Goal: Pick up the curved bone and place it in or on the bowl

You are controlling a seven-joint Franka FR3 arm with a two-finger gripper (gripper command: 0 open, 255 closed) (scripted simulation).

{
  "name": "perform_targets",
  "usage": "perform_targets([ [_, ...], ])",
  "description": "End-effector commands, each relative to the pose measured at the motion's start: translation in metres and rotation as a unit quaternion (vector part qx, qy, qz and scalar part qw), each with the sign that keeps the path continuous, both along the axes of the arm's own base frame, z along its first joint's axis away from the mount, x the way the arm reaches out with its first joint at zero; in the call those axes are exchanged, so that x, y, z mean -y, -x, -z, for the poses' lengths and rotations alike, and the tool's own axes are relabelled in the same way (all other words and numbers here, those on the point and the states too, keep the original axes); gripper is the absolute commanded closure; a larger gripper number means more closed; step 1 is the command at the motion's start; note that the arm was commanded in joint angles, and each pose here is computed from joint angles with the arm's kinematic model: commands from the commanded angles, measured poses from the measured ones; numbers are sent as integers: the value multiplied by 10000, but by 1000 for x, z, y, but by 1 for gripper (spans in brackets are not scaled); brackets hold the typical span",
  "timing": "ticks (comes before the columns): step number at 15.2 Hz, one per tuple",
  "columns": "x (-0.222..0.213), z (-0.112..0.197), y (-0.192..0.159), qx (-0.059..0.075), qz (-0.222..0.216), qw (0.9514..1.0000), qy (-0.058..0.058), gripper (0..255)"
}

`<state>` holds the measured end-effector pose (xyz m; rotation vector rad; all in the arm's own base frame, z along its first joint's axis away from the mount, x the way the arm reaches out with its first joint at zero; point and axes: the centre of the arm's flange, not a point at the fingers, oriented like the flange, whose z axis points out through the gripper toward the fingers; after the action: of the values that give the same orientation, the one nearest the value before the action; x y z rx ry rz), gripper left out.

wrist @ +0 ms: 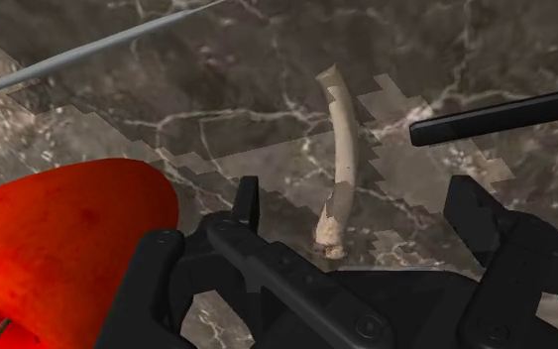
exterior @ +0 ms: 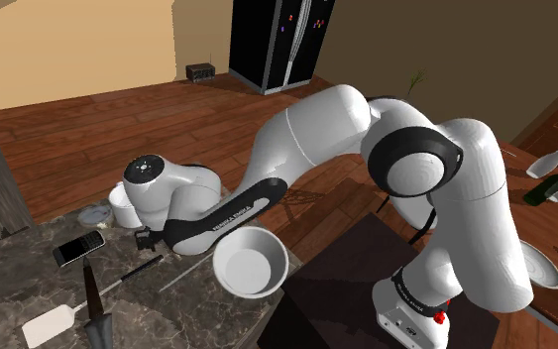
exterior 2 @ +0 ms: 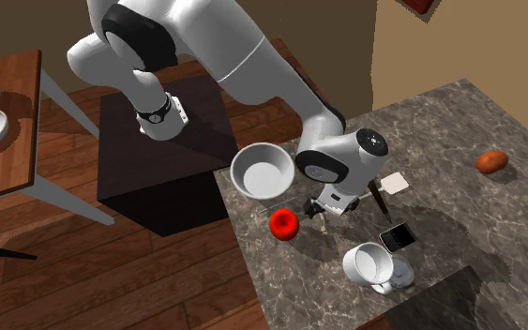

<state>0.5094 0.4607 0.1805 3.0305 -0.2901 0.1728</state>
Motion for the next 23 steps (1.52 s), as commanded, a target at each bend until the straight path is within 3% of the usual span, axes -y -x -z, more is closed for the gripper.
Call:
perform_targets([
  [1,0,11,-1,11,6,10000,12,0],
  [3,1,24,-3,11,6,10000,12,0],
  [11,1,24,-3,11,6,10000,12,0],
  [12,1,24,-3,11,6,10000,12,255],
  [23,1,14,-3,11,6,10000,12,255],
])
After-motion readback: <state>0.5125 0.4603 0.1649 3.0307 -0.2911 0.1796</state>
